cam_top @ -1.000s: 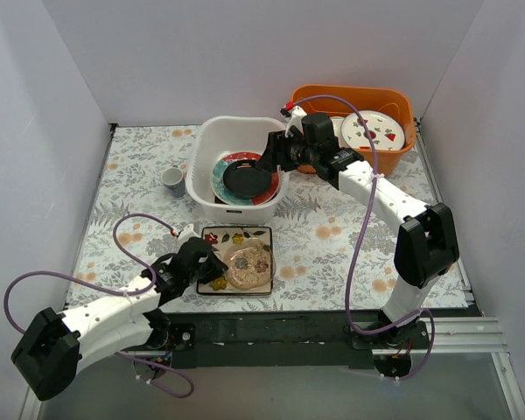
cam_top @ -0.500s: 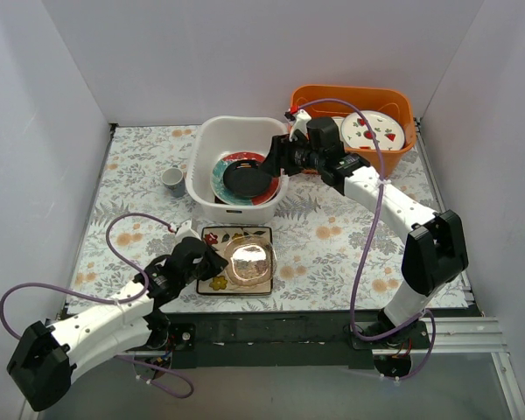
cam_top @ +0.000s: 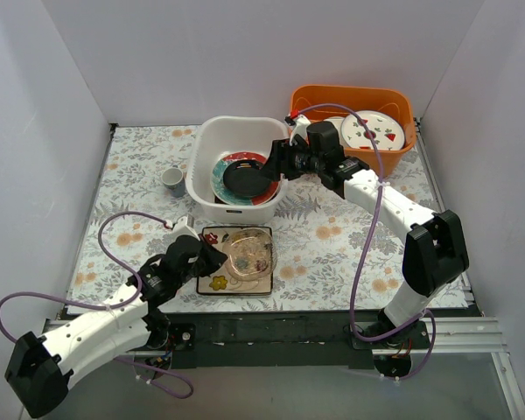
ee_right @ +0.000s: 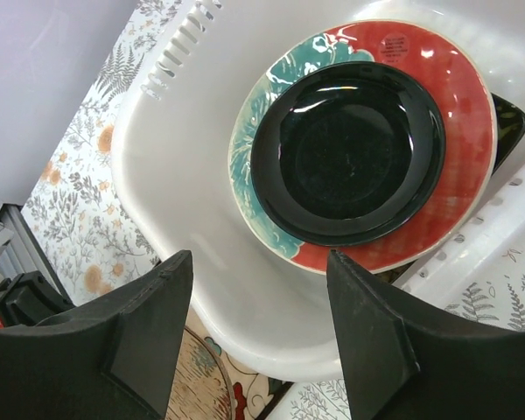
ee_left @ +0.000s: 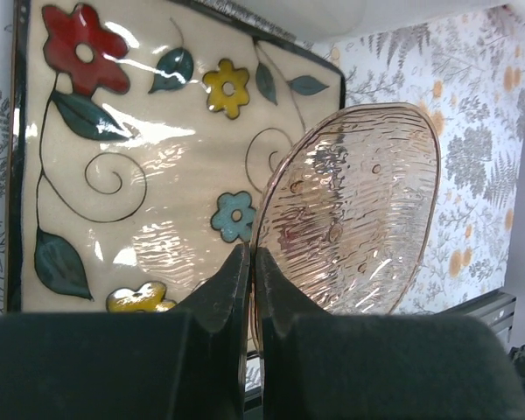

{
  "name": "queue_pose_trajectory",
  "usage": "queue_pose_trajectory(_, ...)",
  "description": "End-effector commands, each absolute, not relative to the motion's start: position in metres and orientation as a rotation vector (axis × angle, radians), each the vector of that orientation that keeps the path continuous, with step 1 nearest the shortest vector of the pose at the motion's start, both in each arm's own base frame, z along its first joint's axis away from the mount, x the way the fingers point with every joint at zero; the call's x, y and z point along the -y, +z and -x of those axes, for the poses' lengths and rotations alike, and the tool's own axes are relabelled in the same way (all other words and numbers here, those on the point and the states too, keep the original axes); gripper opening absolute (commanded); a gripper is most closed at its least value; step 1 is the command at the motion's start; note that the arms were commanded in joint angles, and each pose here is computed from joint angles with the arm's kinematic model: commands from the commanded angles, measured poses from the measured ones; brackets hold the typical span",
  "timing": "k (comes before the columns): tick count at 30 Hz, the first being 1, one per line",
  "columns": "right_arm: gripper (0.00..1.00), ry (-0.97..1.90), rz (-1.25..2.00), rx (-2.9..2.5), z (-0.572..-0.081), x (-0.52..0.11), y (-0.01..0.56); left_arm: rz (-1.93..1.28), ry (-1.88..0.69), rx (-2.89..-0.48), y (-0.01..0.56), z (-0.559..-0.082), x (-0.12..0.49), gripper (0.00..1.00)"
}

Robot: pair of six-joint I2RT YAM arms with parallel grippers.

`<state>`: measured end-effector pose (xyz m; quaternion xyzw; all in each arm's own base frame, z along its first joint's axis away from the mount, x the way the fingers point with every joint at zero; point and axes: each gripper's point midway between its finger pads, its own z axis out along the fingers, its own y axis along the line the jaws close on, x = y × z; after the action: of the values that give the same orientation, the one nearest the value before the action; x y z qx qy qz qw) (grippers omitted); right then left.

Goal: Place the plates into the plastic bin on the countertop
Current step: Pick up the plate at the center of the board, then place the plate in the plastic bin.

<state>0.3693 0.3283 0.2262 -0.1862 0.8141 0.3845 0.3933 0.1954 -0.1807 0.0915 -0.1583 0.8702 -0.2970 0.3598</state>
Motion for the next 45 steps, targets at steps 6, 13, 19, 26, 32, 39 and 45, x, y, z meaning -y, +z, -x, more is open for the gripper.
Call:
queue_pose_trajectory(6,0.70,1.095,0.521,-1.970,-0.354,-0.338,0.248,0.417,-0.802,-2.130,0.140,-0.206,0.180,0.00)
queue_pose_trajectory(13,0.70,1.148,0.533,-1.973,-0.337,-0.335,0.238,0.428,-0.807,-2.091,0.153,-0.210,0.179,0.00)
queue_pose_trajectory(19,0.70,1.186,0.552,-1.976,-0.324,-0.333,0.234,0.436,-0.813,-2.069,0.160,-0.215,0.181,0.00)
queue_pose_trajectory(26,0.70,1.215,0.547,-1.970,-0.306,-0.326,0.235,0.422,-0.837,-2.046,0.166,-0.220,0.187,0.00)
queue_pose_trajectory(32,0.70,1.217,0.547,-1.985,-0.293,-0.318,0.232,0.387,-0.859,-2.018,0.175,-0.226,0.195,0.00)
queue_pose_trajectory(39,0.70,1.235,0.521,-2.025,-0.279,-0.310,0.216,0.364,-0.892,-1.993,0.179,-0.231,0.203,0.00)
queue_pose_trajectory(45,0.68,1.253,0.521,-2.045,-0.271,-0.309,0.210,0.352,-0.908,-1.974,0.185,-0.233,0.206,0.00)
